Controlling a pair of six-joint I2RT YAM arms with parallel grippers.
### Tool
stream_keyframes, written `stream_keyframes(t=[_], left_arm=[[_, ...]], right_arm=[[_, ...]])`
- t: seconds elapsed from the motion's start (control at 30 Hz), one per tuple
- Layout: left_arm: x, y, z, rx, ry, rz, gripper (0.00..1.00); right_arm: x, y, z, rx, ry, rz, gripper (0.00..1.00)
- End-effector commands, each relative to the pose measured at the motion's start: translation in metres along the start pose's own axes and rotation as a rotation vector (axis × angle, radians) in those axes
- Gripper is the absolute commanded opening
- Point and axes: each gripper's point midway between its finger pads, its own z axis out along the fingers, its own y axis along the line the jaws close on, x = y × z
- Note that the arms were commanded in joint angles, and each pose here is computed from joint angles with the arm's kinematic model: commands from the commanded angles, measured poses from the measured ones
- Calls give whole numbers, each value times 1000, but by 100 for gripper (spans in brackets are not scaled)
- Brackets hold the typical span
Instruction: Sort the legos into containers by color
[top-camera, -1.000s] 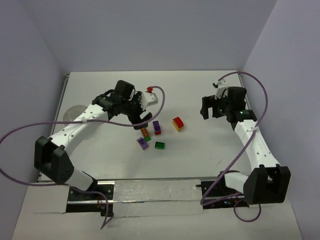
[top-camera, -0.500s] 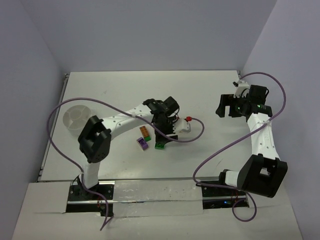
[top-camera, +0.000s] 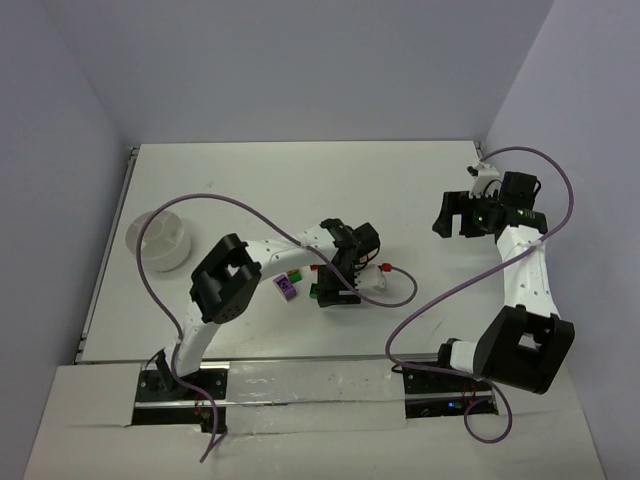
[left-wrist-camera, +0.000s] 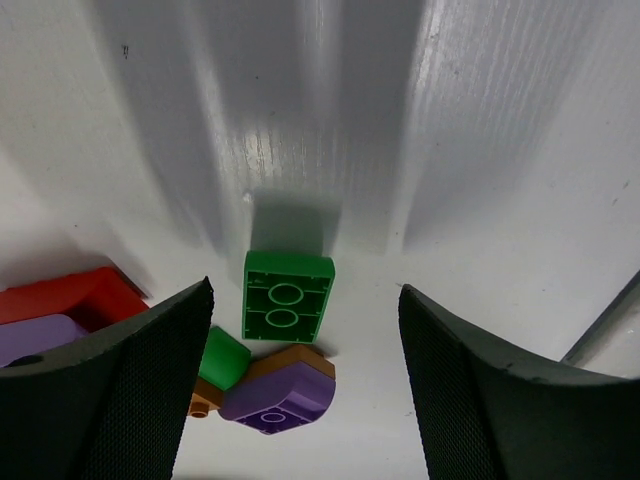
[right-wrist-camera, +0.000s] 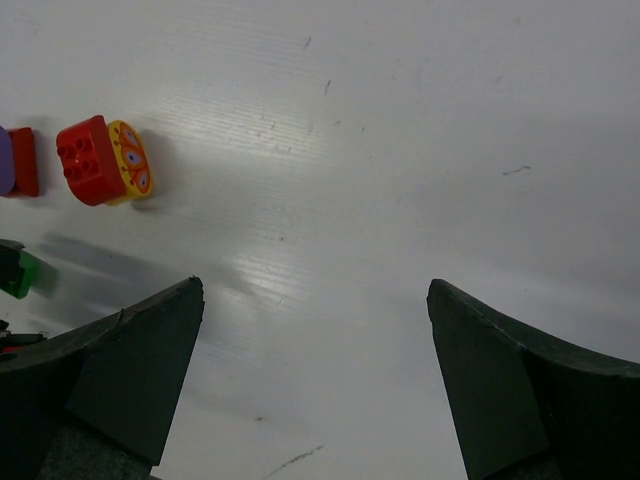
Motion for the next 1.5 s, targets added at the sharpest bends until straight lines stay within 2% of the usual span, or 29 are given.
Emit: stream_keyframes(t=[0.0, 0.23, 0.47, 0.63, 0.77, 0.8, 0.83, 0.87, 0.9, 1.0, 1.03, 1.1, 1.13, 1.17, 1.2, 1.23, 1.3, 1.33, 1.4, 1.47], left_arm=[[-9, 4, -6, -37, 21, 5, 82], [-2, 8, 8, -66, 92, 4, 75], [7, 14, 17, -95, 151, -7, 63], [8, 12, 17, -98, 158, -7, 46], [-1, 10, 6, -100, 100, -5, 23], [-3, 9, 4, -98, 87, -10, 14], [-8, 10, -5, -108, 48, -18, 2], [-10, 11, -17, -122, 8, -29, 0], [-12, 10, -25, -123, -20, -38, 0], [-23, 18, -65, -128, -204, -133, 0], [-21, 34, -104, -158, -349, -237, 0], [-16, 41, -145, -130, -518, -311, 0], [-5, 53, -164, -167, -576, -364, 0], [18, 63, -186, -166, -677, -447, 0], [54, 80, -219, -235, -774, -539, 0], [72, 86, -228, -257, -836, -596, 0], [119, 101, -264, -411, -956, -676, 0], [141, 100, -260, -459, -952, -716, 0], [189, 102, -276, -612, -961, -788, 0], [228, 105, -277, -670, -971, -893, 0]], right_arm=[[-10, -1, -2, -15, -16, -18, 100], [-10, -3, -1, -15, -14, -18, 100], [-8, -3, 2, -22, -5, -14, 100], [-11, -3, 2, -25, -9, -15, 100], [-13, -1, 3, -39, -12, -8, 100], [-13, -1, 3, -41, -11, -7, 100], [-14, 0, 3, -48, -11, -5, 100], [-14, 1, 3, -50, -11, -4, 100], [-15, 1, 3, -50, -12, -2, 100], [-17, 5, 5, -58, -14, -1, 100], [-19, 10, 7, -63, -18, -12, 100], [-21, 16, 9, -70, -20, -27, 100], [-22, 20, 10, -74, -18, -34, 100], [-24, 24, 12, -74, -18, -45, 100], [-26, 27, 13, -77, -19, -55, 100], [-28, 32, 15, -82, -16, -67, 100], [-30, 43, 20, -99, -11, -92, 100], [-32, 45, 22, -100, -10, -98, 100], [-34, 55, 26, -114, -6, -119, 100], [-35, 66, 32, -127, 4, -141, 100]])
